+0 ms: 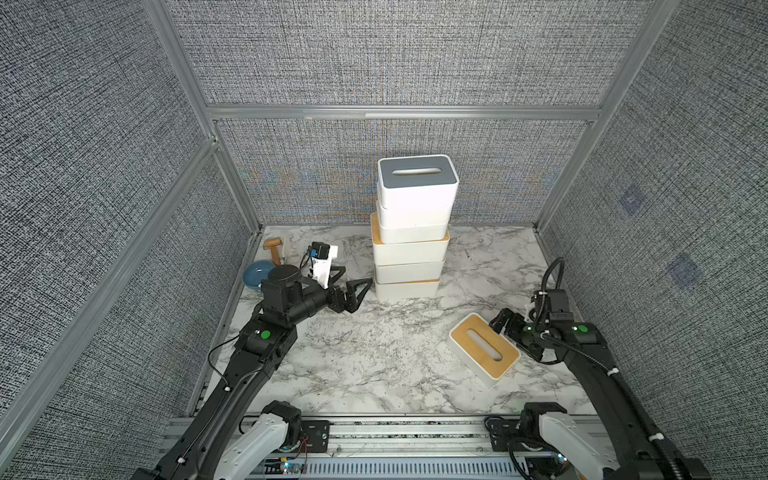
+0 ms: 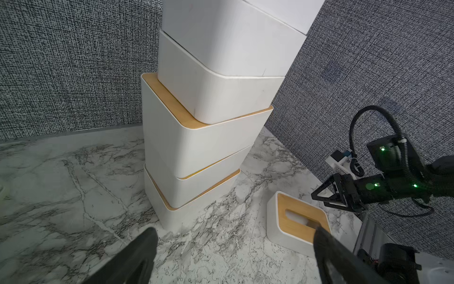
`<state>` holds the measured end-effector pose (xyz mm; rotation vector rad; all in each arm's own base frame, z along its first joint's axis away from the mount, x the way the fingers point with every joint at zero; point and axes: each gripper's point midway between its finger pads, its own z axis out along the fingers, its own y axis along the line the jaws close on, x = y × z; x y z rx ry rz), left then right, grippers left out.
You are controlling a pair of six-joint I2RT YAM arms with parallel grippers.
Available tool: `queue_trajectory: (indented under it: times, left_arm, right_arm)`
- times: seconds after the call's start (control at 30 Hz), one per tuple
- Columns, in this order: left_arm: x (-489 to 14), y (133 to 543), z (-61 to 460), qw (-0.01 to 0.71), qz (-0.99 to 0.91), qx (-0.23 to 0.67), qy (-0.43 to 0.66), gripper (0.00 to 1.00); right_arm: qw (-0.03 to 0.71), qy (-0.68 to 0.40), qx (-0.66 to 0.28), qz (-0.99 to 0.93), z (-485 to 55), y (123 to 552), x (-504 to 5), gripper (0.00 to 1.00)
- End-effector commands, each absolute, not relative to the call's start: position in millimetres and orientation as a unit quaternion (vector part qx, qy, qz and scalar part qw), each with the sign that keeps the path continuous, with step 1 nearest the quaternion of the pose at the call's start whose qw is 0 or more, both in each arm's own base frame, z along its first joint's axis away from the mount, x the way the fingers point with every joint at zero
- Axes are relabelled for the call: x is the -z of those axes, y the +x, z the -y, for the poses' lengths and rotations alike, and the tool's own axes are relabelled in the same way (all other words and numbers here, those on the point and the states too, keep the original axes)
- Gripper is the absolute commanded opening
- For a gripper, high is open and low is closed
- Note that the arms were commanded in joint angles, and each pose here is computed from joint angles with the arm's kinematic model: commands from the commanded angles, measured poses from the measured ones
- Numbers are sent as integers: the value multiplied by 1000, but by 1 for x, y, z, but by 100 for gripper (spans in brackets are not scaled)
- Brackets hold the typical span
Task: Stack the tissue boxes
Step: Pick up the tissue box from the center of the board.
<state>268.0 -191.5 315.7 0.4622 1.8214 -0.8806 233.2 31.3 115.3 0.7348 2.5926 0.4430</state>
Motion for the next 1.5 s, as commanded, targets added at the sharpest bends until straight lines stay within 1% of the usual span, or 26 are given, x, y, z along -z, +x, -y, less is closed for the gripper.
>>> queue_trajectory:
  times: [0.0,0.17,0.57,0.7,0.83,1.07,1.17,1.27,1.4,1.47]
  left_arm:
    - [-324,267,194,521,-740,376,199,100]
    - [-317,266,194,514,-746,373,200,99]
    - [-314,269,198,507,-745,386,198,99]
    - [-312,271,200,502,-747,389,195,99]
    - [-312,271,200,499,-748,392,192,99]
    - [-298,268,195,482,-767,388,171,99]
    - [-285,274,191,457,-789,392,123,100]
    - [-276,279,189,439,-804,388,99,99]
    - [-277,279,187,450,-797,392,89,99]
    - [-277,280,183,461,-796,384,84,100]
  right_arm:
    - [224,284,-171,-917,-26,250,-112,99]
    - [184,275,-204,-921,-39,246,-92,99]
    - [154,247,-276,-916,-82,225,-87,99]
    - [153,213,-263,-928,-102,216,-86,99]
    - [151,192,-204,-948,-99,202,-75,98]
    - [133,156,-157,-966,-98,180,-60,88]
    - [131,139,-132,-973,-98,174,-57,85]
    - [132,130,-128,-974,-102,170,-55,80]
    - [133,121,-109,-978,-101,167,-53,72]
    - [133,117,-108,-978,-103,167,-51,70]
